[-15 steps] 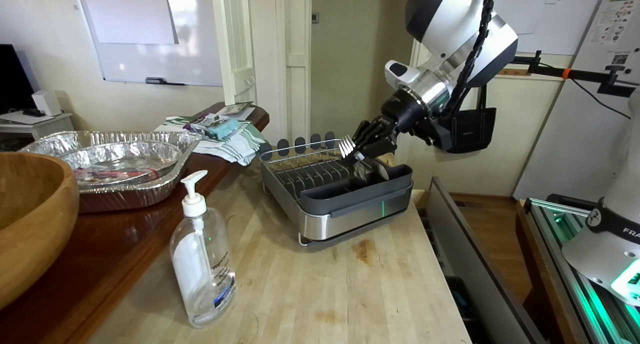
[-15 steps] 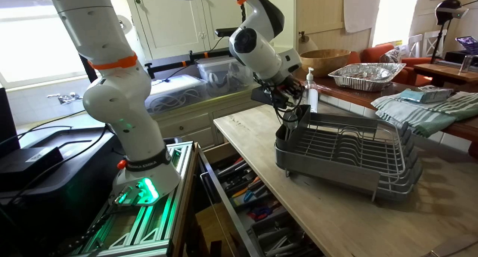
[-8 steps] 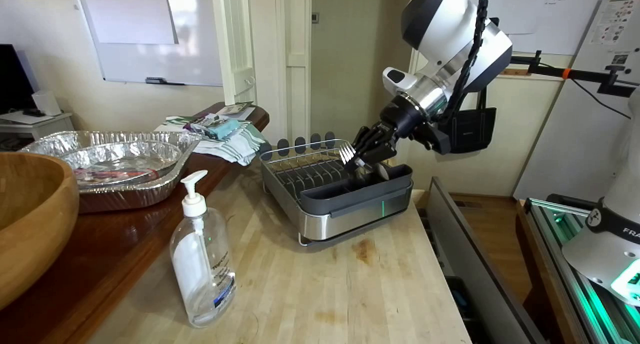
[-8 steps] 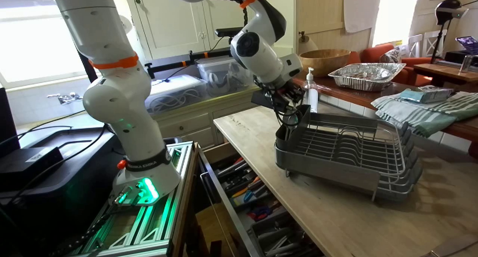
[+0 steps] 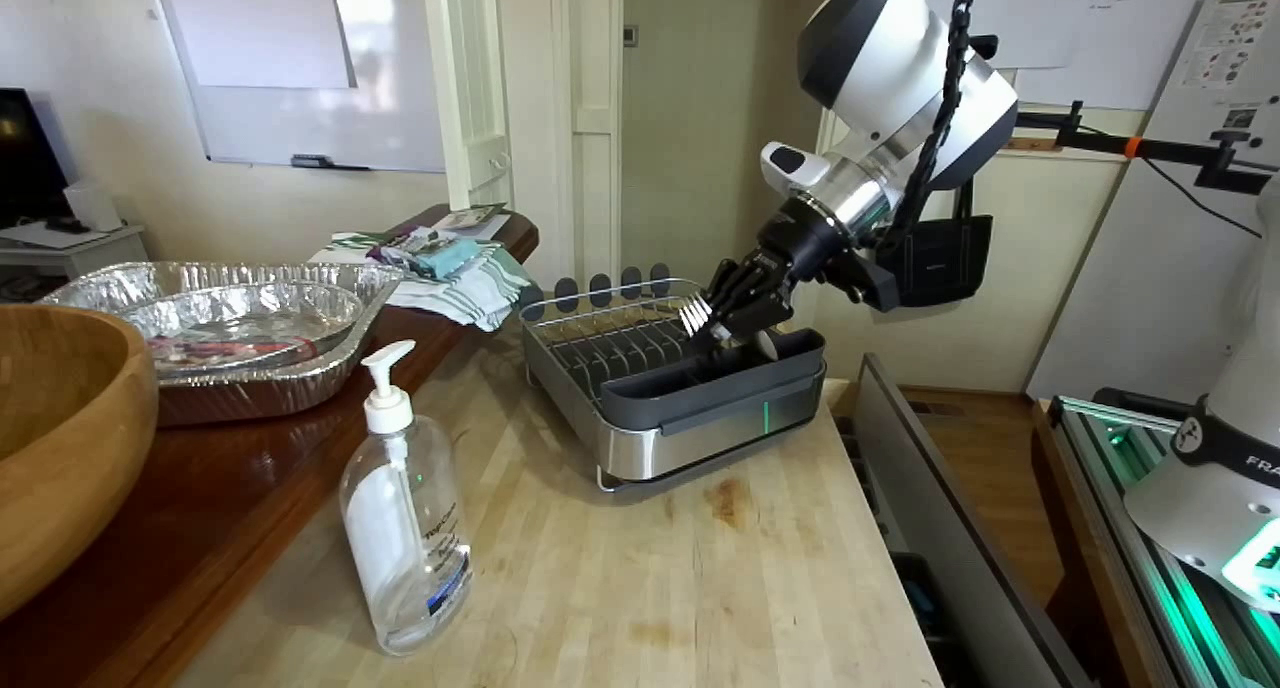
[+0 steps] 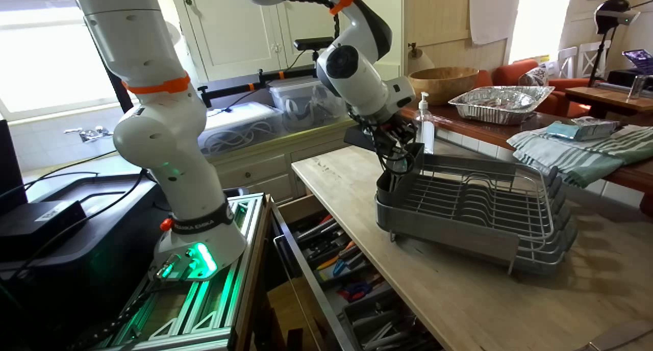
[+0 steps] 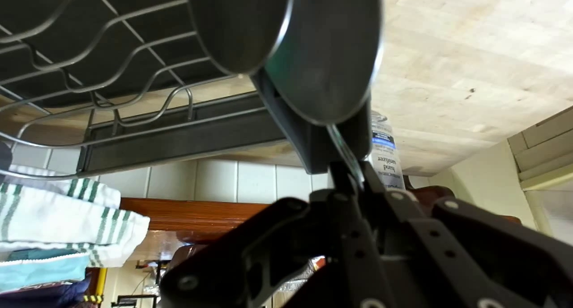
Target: Move two forks to the next space on the right
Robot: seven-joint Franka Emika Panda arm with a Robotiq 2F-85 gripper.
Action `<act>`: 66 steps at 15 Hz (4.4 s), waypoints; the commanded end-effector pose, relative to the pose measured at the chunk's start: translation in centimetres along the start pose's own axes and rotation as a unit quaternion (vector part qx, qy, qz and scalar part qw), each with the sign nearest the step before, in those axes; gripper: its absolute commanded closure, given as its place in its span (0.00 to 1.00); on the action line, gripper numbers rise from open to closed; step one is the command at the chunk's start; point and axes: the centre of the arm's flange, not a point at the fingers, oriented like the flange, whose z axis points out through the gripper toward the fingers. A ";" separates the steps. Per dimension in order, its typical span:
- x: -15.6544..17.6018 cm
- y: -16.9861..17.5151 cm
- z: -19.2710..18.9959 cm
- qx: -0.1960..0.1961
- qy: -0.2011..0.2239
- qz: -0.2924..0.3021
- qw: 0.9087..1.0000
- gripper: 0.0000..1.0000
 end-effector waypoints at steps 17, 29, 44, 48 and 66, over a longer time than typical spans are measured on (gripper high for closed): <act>1.8 1.0 -0.9 0.000 0.012 0.008 1.000 0.00; 5.1 -1.2 -3.2 0.003 0.001 0.071 0.997 0.00; 6.8 -2.0 -8.6 0.014 -0.125 0.114 0.985 0.00; 7.6 -2.6 -10.2 0.022 -0.162 0.117 0.980 0.00; 8.6 -3.0 -13.3 -0.021 -0.213 0.125 0.969 0.00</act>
